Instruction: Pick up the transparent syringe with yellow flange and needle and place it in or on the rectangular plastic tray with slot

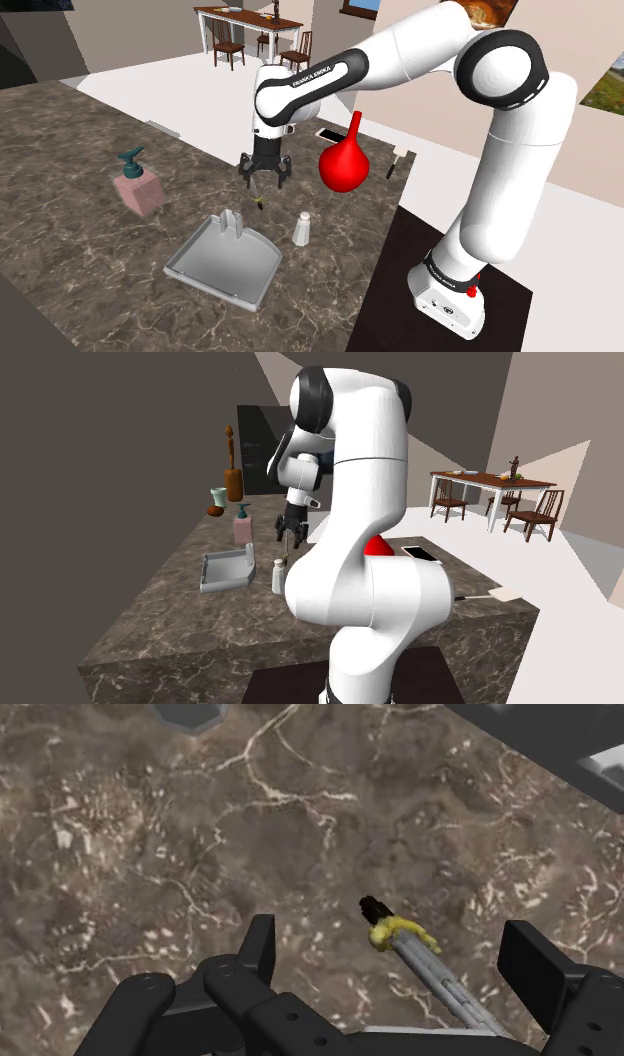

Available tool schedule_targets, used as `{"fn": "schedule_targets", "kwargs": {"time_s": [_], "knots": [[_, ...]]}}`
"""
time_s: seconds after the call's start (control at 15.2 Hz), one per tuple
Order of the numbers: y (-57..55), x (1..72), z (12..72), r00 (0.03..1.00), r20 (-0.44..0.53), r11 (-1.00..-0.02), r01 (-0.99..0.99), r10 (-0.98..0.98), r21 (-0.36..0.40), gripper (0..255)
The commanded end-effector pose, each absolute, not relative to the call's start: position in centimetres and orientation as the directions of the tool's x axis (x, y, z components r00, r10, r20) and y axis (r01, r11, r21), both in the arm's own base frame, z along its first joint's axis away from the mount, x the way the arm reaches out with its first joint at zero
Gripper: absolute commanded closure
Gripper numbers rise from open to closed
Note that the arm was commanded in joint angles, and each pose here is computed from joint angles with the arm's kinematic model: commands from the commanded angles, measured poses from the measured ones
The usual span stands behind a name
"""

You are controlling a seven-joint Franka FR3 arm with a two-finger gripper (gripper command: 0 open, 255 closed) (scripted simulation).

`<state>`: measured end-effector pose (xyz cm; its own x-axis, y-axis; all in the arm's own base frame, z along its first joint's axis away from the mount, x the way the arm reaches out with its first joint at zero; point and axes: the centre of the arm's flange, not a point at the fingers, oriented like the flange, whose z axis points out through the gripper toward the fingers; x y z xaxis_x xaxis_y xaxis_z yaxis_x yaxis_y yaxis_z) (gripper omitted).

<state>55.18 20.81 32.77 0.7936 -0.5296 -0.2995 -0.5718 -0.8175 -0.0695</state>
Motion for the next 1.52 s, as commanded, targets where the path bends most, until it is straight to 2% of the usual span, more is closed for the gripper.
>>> {"fn": "schedule_targets", "kwargs": {"time_s": [0.0,0.33,0.86,0.92,1.45], "knots": [[21.2,55.3,31.6,0.788,-0.302,-0.813,-0.579,-0.536,-0.068,0],[21.9,54.7,28.8,0.788,-0.302,-0.813,-0.579,-0.536,-0.068,0],[21.9,54.7,28.8,0.788,-0.302,-0.813,-0.579,-0.536,-0.068,0],[21.9,54.7,28.8,0.788,-0.302,-0.813,-0.579,-0.536,-0.068,255],[21.9,54.7,28.8,0.788,-0.302,-0.813,-0.579,-0.536,-0.068,255]]}}
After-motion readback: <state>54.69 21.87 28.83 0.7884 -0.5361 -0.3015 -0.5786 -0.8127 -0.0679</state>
